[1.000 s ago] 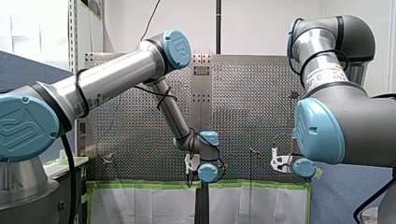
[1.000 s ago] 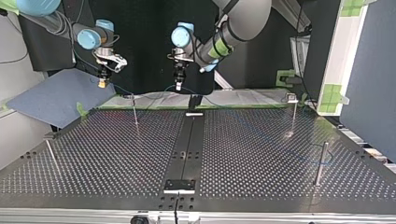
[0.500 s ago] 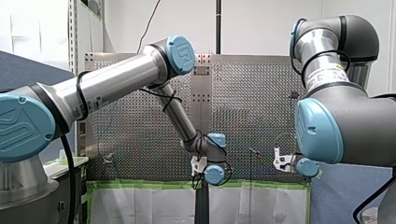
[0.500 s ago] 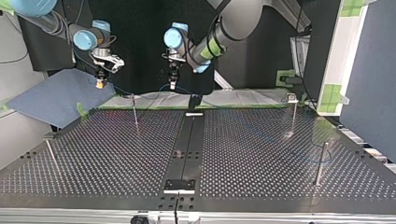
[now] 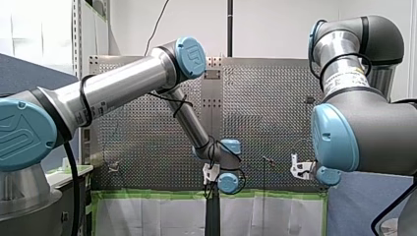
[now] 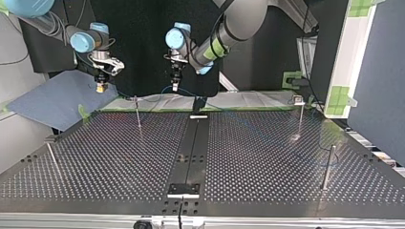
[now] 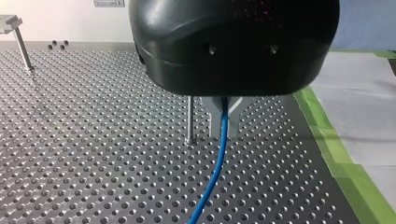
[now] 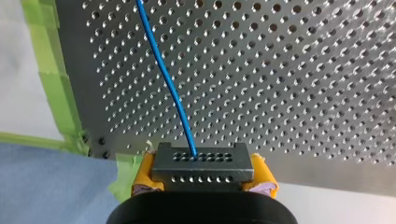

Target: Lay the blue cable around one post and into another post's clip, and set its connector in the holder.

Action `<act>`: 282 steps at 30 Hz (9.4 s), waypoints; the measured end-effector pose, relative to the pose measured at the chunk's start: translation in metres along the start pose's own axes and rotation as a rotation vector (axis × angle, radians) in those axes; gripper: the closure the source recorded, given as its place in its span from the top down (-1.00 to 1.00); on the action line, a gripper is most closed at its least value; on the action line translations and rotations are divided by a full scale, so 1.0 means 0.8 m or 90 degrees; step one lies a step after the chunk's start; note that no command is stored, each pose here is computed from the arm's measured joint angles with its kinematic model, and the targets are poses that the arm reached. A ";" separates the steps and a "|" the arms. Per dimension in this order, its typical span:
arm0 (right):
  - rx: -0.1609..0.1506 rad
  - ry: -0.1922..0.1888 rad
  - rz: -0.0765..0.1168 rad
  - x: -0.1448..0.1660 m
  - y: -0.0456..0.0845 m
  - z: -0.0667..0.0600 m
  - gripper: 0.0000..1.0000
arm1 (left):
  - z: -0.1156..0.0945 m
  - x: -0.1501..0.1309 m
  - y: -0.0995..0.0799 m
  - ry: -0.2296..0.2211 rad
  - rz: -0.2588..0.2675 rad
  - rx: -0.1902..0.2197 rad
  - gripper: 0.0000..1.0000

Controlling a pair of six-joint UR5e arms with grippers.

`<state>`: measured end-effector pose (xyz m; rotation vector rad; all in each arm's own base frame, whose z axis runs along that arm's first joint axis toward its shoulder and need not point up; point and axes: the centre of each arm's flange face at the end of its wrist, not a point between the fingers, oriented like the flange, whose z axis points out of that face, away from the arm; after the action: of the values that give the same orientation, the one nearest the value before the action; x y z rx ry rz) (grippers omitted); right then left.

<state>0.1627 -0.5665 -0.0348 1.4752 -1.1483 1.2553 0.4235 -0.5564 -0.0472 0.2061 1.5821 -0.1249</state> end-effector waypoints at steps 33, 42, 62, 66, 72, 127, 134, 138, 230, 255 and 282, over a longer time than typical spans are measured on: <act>0.154 -0.012 0.031 0.005 0.014 0.006 -1.00 | 0.009 0.002 0.021 0.014 0.013 -0.045 -0.96; 0.200 -0.015 0.035 0.005 0.007 0.003 -1.00 | 0.010 0.004 0.025 0.022 0.027 -0.043 -0.96; 0.270 -0.028 0.083 0.003 0.032 -0.006 -1.00 | -0.014 0.014 0.030 0.059 0.058 -0.015 -0.96; 0.282 -0.026 0.095 0.004 0.041 -0.006 -1.00 | -0.016 0.002 0.027 0.053 0.054 -0.009 -0.96; 0.259 -0.020 0.114 0.004 0.063 -0.004 -1.00 | -0.020 -0.016 0.023 0.042 0.046 0.001 -0.96; 0.064 0.016 0.203 0.006 0.127 0.011 -1.00 | -0.029 -0.017 -0.003 0.022 0.066 0.099 -0.96; 0.066 0.021 0.208 0.007 0.128 0.013 -1.00 | -0.028 -0.016 -0.004 0.020 0.062 0.101 -0.96; 0.066 0.024 0.210 0.007 0.128 0.013 -1.00 | -0.027 -0.016 -0.005 0.019 0.060 0.103 -0.96; 0.093 0.076 0.215 0.042 0.134 0.042 -1.00 | 0.019 -0.021 -0.017 0.008 0.022 0.092 -0.96; 0.056 0.058 0.203 0.037 0.136 0.038 -1.00 | -0.031 0.002 -0.025 0.044 0.053 0.085 -0.96; 0.082 0.066 0.209 0.035 0.116 0.042 -1.00 | 0.004 0.029 -0.008 0.050 0.030 0.089 -0.96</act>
<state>0.0802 -0.6213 -0.0067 1.3300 -1.2957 1.6383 0.4251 -0.5620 -0.0708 0.3617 1.6473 -0.1926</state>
